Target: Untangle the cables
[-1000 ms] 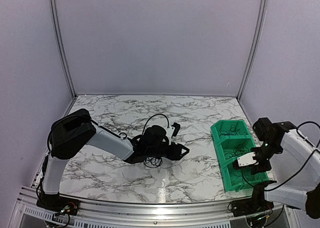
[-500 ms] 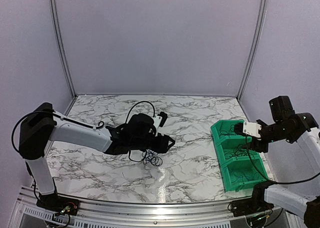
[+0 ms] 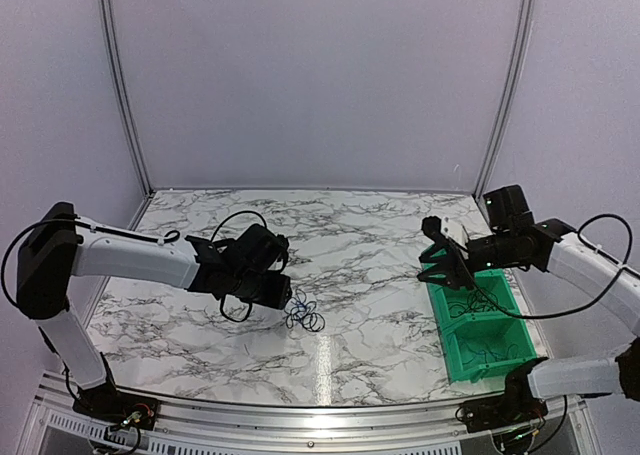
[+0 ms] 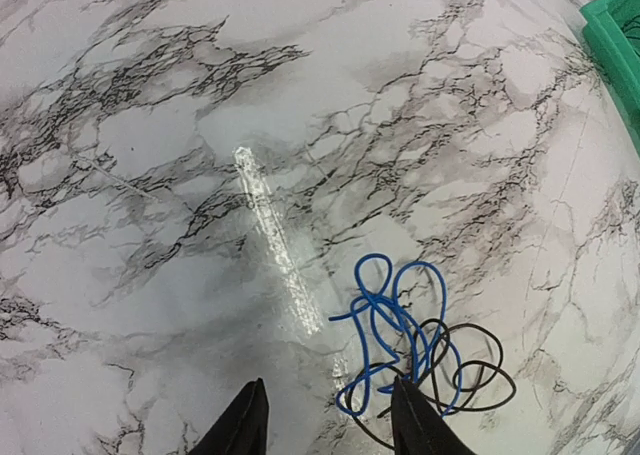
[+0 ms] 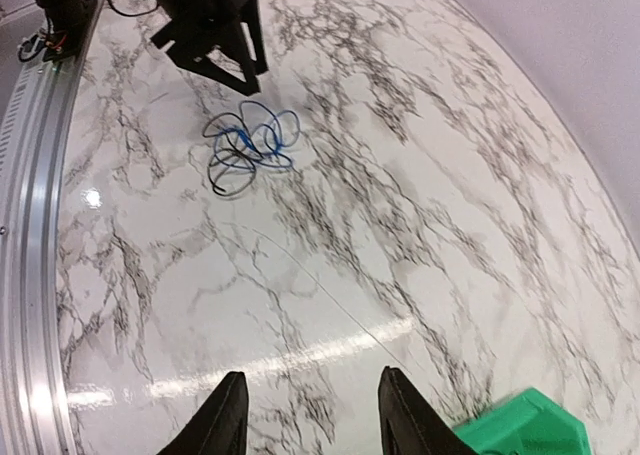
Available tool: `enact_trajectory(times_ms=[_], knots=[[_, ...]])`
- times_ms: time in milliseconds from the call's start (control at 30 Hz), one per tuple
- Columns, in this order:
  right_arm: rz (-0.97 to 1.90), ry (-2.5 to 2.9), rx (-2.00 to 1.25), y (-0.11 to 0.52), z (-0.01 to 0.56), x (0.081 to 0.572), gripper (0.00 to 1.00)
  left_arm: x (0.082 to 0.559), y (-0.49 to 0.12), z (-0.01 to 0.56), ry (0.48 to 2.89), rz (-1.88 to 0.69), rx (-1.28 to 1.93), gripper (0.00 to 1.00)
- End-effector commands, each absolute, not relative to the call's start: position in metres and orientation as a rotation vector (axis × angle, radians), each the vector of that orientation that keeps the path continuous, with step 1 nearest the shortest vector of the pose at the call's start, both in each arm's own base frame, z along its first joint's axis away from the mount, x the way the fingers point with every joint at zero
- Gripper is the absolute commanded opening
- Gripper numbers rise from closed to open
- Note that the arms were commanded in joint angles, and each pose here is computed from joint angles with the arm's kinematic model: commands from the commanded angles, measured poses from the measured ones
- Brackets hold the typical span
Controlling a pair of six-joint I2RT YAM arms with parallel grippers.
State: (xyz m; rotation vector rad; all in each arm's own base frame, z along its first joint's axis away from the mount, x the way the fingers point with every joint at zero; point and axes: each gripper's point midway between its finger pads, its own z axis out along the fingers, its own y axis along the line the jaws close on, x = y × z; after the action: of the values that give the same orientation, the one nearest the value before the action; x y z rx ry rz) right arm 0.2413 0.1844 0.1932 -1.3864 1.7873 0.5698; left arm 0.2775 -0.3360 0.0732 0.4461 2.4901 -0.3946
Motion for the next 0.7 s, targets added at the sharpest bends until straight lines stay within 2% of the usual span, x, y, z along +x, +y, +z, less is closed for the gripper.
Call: enact_trajectory(times_ms=[0,133,433,600,667], knots=[[0.749,1.663,-1.374,0.244,0.211,0.241,0.44,0.275,-0.321,0.056,2.599,-0.384,0.423,0.43],[0.807,1.674,-1.436,0.265,0.199,0.238,0.43,0.274,-0.328,0.047,2.627,-0.41,0.461,0.42],[0.809,1.7,-1.452,0.271,0.192,0.242,0.42,0.285,-0.335,0.037,2.639,-0.376,0.452,0.37],[0.766,1.706,-1.448,0.266,0.188,0.243,0.43,0.297,-0.309,0.073,2.535,-0.264,0.343,0.46],[0.756,1.71,-1.447,0.264,0.184,0.243,0.44,0.294,-0.309,0.081,2.502,-0.31,0.349,0.48]])
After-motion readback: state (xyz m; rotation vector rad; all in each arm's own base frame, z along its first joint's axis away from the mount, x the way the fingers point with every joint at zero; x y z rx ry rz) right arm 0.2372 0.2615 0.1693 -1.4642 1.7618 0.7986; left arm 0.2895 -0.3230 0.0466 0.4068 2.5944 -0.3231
